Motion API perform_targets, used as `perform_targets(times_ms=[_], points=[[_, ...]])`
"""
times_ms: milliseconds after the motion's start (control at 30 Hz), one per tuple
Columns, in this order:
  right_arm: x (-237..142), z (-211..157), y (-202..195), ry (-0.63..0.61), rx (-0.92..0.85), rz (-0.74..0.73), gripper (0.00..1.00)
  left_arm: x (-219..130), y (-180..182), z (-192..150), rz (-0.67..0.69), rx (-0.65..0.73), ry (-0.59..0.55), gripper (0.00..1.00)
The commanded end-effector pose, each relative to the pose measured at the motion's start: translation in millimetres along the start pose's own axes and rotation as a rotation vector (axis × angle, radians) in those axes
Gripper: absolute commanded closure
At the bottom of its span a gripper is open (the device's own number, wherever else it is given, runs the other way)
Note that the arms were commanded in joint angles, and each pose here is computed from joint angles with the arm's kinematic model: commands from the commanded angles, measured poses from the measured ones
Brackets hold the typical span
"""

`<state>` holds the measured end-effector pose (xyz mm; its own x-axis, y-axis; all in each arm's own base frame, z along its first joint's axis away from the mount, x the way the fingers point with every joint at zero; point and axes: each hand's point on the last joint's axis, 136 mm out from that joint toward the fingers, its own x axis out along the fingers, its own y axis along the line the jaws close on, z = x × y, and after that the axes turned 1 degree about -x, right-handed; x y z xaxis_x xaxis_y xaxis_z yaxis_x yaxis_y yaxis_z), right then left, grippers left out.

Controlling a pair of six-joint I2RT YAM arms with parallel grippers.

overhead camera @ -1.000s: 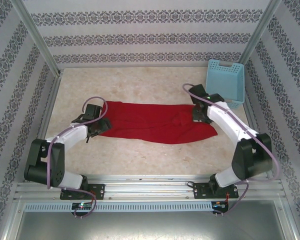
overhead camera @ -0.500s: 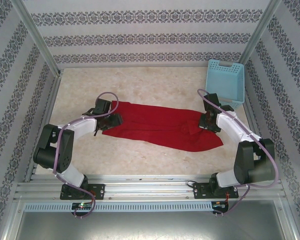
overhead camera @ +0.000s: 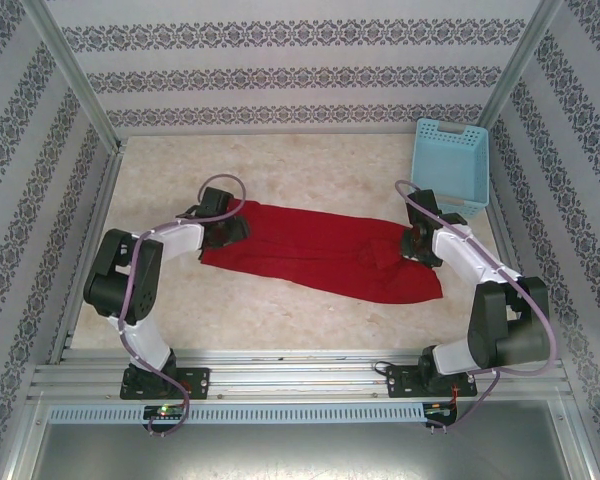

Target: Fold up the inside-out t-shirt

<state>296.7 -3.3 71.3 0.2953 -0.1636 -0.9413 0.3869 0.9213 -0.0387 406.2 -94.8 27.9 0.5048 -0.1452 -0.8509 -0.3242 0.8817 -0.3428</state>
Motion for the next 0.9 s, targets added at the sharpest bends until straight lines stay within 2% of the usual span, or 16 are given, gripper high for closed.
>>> perform_targets(times_ms=[0,100,300,400,467,667,767,867], points=[[5,-3,-6,-0.001,0.013,-0.027,0.71,12,72,-17,0.163,-0.154,0.066,0.38],[6,-4,-1,-0.002,0.008,-0.005,0.63,-4,95,-13,0.193,-0.197,0.038,0.38],[0,-3,32,-0.007,-0.023,0.121,0.46,-26,113,-10,0.191,-0.231,0.005,0.37],[-1,-4,57,0.005,-0.038,0.238,0.38,-29,118,-10,0.188,-0.241,0.007,0.37],[0,-3,68,0.018,-0.031,0.298,0.36,-29,120,-10,0.187,-0.243,0.009,0.37],[9,18,85,0.000,-0.030,0.325,0.18,-30,123,-12,0.188,-0.250,0.008,0.37],[22,32,94,0.019,-0.022,0.303,0.17,-32,127,-14,0.189,-0.259,0.007,0.37],[40,51,94,0.037,0.024,0.280,0.25,-34,133,-15,0.194,-0.272,0.000,0.37]])
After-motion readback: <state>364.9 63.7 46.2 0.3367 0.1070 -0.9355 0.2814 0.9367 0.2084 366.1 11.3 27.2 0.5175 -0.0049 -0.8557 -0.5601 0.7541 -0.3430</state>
